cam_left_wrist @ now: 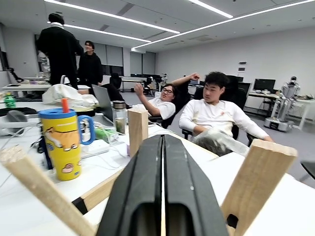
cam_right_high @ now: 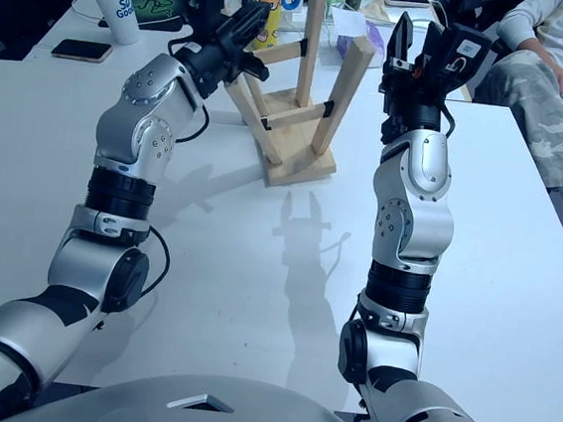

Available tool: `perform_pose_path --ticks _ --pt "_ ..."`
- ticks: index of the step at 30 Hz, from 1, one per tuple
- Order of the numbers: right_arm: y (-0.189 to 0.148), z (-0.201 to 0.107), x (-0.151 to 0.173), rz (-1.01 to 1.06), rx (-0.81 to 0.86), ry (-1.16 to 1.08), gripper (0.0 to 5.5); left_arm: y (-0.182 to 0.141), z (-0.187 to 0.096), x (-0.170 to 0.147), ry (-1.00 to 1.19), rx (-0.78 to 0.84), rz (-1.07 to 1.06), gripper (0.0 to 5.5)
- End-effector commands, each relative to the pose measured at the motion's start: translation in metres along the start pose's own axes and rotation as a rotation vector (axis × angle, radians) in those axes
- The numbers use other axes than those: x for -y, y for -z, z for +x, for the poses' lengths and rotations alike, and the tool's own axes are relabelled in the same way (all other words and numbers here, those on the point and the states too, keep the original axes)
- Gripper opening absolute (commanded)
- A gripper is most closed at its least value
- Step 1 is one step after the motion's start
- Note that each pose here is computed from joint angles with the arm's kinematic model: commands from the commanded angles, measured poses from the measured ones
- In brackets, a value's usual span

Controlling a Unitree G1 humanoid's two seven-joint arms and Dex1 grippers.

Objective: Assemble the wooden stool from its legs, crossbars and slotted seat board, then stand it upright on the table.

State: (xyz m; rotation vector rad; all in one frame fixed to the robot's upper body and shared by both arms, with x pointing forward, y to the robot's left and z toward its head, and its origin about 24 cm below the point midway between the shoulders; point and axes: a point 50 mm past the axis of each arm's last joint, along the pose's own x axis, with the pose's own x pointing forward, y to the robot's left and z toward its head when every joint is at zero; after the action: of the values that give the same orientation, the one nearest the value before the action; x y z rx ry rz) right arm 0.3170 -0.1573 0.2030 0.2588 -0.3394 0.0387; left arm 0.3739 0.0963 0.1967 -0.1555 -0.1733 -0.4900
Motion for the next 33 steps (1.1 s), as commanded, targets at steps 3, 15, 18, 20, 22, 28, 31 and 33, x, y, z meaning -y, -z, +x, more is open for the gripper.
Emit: perform_pose_path --ticks 3,15,18,20,22,28,31,33 --pt "0.003 0.005 0.002 -0.001 -0.053 -0.029 1.98 -0.012 -0.009 -0.016 -0.120 0.101 -0.096 0.00" --pt "0.016 0.008 0.009 -0.003 -0.148 -0.014 1.98 -0.073 -0.028 -0.025 -0.150 0.311 -0.061 0.00" --pt "0.017 0.009 0.010 -0.002 -0.158 -0.011 1.98 -0.071 -0.030 -0.027 -0.158 0.301 -0.068 0.00" --pt "0.020 0.017 0.017 0.032 -0.219 -0.016 1.98 -0.057 -0.035 -0.030 -0.177 0.261 -0.060 0.00" --pt "0.023 0.030 0.029 0.131 -0.331 -0.043 1.98 -0.034 -0.042 -0.038 -0.222 0.176 -0.031 0.00" --pt "0.014 0.050 0.042 0.164 -0.448 -0.136 1.98 -0.019 -0.047 -0.046 -0.259 0.120 0.001 0.00" --pt "0.010 0.060 0.045 0.131 -0.458 -0.146 1.98 -0.016 -0.045 -0.041 -0.250 0.119 0.016 0.00" --pt "0.011 0.064 0.042 0.124 -0.464 -0.170 1.98 -0.014 -0.046 -0.041 -0.252 0.119 0.011 0.00"
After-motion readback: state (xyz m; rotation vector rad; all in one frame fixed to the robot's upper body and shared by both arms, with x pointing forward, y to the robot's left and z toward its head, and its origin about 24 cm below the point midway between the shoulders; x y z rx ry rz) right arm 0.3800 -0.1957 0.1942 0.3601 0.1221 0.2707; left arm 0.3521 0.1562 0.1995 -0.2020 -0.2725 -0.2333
